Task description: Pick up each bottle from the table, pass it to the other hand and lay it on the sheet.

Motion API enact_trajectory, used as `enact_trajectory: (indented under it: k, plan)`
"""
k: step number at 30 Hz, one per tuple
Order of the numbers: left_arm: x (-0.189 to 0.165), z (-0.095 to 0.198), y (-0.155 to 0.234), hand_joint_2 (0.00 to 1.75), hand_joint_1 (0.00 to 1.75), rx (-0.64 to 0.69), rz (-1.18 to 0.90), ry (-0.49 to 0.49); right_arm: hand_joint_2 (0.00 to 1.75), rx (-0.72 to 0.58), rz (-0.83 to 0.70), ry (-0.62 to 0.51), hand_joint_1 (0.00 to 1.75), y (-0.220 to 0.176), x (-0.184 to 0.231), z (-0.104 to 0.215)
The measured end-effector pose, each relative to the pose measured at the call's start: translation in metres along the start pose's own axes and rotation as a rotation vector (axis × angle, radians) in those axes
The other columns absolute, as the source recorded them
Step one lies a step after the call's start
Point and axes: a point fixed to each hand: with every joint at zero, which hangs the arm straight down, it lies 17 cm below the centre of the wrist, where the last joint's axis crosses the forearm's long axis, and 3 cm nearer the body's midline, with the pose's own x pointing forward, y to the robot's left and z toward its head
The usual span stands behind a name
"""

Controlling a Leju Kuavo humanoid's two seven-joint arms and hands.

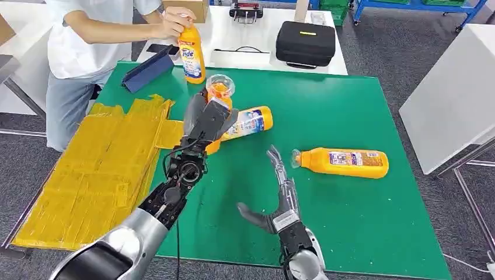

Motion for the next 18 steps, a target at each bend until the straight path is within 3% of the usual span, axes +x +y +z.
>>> enact_trajectory:
  k: [10, 18]
  plan:
    - [0.002, -0.005, 0.006, 1.75, 1.75, 0.019, -0.072, -0.012, 1.75, 0.0, -0.009, -0.004, 0.0, 0.0, 0.001, -0.001]
    - [0.002, -0.02, 0.015, 1.75, 1.75, 0.04, -0.572, -0.005, 1.75, -0.002, -0.007, -0.008, 0.0, -0.001, 0.003, -0.006]
